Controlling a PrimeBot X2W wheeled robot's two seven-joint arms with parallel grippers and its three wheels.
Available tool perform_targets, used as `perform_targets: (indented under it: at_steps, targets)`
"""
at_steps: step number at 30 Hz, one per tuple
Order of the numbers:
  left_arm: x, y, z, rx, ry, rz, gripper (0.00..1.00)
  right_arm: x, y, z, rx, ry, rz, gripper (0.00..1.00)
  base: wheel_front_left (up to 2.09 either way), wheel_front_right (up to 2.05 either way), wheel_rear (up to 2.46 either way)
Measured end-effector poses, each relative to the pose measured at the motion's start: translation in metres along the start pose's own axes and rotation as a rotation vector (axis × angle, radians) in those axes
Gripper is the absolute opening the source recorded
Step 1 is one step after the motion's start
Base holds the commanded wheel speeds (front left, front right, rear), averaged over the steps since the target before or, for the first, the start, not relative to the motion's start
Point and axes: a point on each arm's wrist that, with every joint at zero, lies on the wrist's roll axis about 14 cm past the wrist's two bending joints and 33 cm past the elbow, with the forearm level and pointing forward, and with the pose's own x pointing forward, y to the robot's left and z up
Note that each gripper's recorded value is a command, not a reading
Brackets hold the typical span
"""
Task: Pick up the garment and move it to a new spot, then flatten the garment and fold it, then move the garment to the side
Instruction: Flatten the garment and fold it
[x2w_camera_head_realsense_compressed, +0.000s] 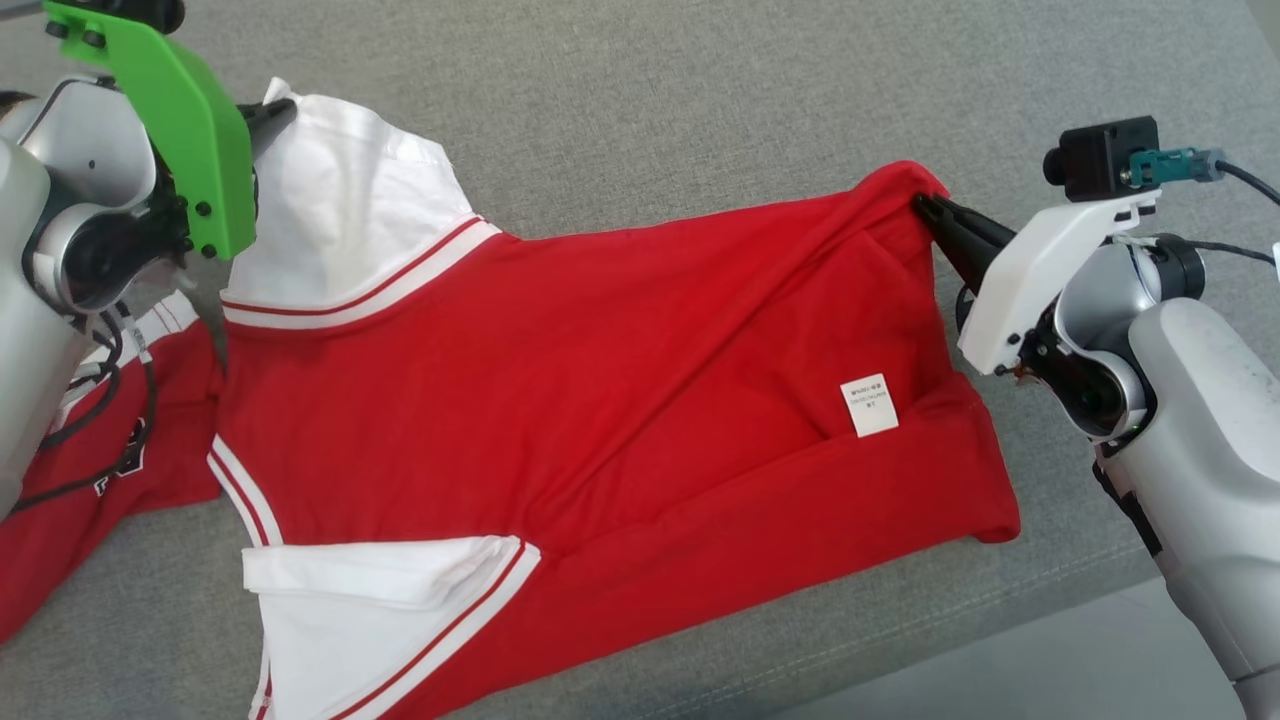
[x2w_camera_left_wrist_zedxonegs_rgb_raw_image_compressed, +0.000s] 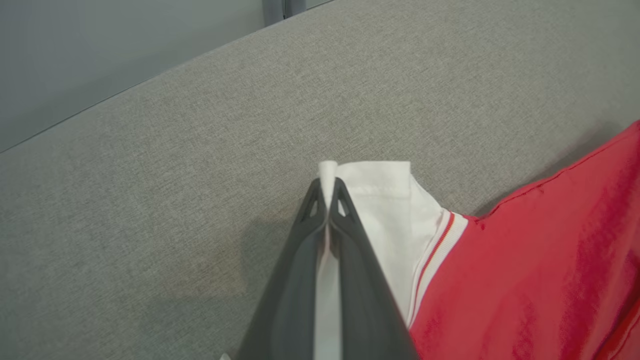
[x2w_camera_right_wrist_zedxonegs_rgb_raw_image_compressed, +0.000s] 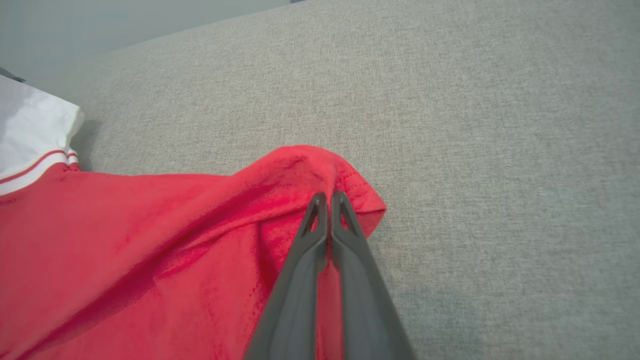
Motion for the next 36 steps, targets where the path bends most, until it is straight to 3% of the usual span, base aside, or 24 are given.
perform_targets:
  at_steps: [5,11,24,36]
  targets:
    - [-0.030,0.005,-0.001,-0.024,-0.029,0.029,0.00,-0.011,0.005,-0.007,-0.007,0.031,0.011,0.00,0.00,0.00,0.00]
    - [-0.059,-0.014,-0.008,-0.042,-0.069,-0.008,0.00,-0.024,0.010,0.000,-0.040,0.014,0.033,0.00,0.00,0.00,0.00]
    - [-0.123,-0.050,-0.065,-0.091,-0.025,-0.056,0.00,-0.064,0.023,-0.021,-0.056,0.041,0.088,0.00,0.00,0.00,0.00]
    - [-0.145,-0.076,-0.119,-0.165,0.063,-0.082,0.00,-0.072,0.034,-0.038,-0.130,0.136,0.139,0.00,0.00,0.00,0.00]
